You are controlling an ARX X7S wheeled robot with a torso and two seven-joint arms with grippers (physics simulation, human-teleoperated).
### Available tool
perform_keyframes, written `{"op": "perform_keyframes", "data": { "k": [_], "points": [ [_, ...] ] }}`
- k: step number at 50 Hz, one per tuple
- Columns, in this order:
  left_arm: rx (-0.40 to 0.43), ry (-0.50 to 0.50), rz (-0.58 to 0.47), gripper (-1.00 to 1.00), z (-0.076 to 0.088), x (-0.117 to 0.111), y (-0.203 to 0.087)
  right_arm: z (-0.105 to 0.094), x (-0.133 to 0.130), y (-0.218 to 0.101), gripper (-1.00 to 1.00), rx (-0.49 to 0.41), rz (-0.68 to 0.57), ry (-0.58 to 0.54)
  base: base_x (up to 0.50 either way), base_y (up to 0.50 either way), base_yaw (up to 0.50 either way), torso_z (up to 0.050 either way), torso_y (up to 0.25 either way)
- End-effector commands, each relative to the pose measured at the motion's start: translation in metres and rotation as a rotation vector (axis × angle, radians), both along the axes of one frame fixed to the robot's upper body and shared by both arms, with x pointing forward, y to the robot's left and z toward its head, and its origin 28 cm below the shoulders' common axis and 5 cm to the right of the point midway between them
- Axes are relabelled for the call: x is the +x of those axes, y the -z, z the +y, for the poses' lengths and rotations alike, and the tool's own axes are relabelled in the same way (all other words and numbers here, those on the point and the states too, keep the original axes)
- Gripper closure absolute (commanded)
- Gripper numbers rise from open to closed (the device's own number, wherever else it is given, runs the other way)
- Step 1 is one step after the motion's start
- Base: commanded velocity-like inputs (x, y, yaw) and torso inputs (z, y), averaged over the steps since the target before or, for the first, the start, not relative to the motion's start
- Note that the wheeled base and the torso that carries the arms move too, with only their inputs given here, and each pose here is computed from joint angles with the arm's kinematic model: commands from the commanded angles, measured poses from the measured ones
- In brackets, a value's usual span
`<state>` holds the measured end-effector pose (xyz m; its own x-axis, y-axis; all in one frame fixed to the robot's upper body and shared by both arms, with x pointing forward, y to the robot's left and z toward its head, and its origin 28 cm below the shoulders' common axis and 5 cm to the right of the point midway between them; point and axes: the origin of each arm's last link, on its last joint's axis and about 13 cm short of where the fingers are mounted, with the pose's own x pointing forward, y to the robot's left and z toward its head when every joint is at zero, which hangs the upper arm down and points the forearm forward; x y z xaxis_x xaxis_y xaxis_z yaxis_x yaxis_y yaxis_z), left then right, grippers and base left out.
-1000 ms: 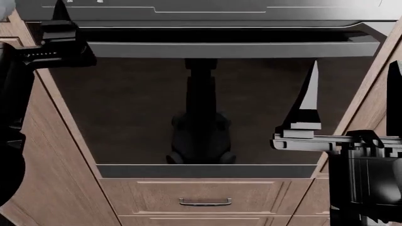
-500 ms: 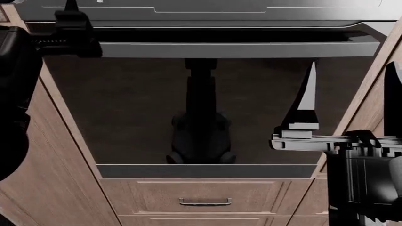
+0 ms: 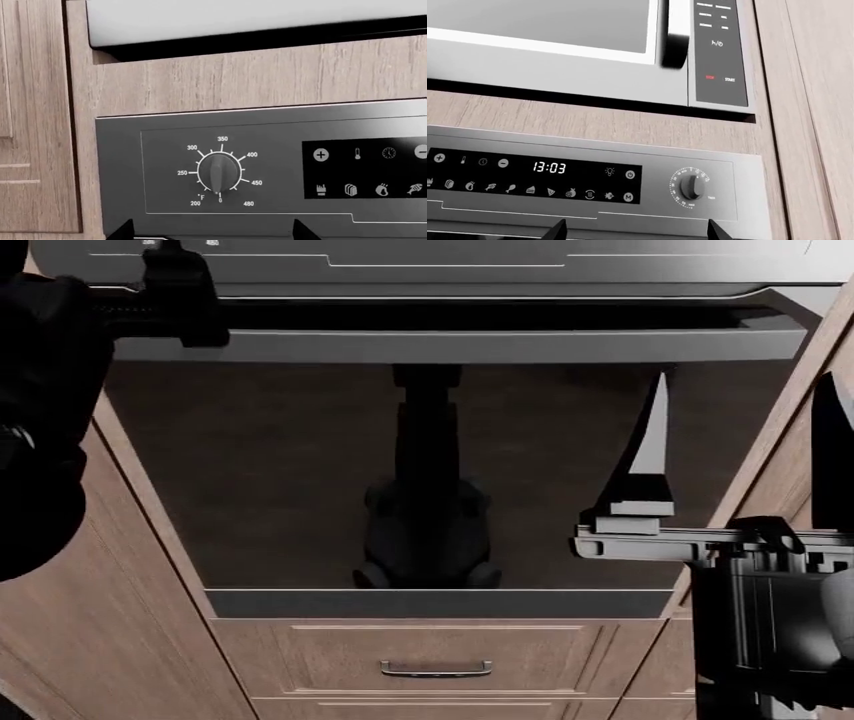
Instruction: Preheat the oven by turning the temperature knob.
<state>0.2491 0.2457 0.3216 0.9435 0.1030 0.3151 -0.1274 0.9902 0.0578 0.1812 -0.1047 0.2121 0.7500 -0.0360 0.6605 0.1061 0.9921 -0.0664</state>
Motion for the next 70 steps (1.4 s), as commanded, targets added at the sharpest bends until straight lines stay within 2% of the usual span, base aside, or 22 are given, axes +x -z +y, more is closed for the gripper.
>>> {"op": "perform_keyframes", "data": {
  "k": [1,37,70],
  "points": [
    [0.007,-0.004,0.018,-1.00,0.000,0.009,-0.002,0.000,0.000,0.000,-1.00,0.000,0.000,0.000,0.00,0.00,0.00,0.000,0.000],
    [0.032,-0.043,0.064,-1.00,0.001,0.045,-0.011,0.001,0.001,0.002,-1.00,-0.002,0.008,-0.005,0.00,0.00,0.00,0.000,0.000],
    [0.049,-0.062,0.108,-1.00,0.004,0.064,-0.019,0.001,0.000,0.002,-1.00,-0.001,0.008,-0.005,0.00,0.00,0.00,0.000,0.000]
  ]
}}
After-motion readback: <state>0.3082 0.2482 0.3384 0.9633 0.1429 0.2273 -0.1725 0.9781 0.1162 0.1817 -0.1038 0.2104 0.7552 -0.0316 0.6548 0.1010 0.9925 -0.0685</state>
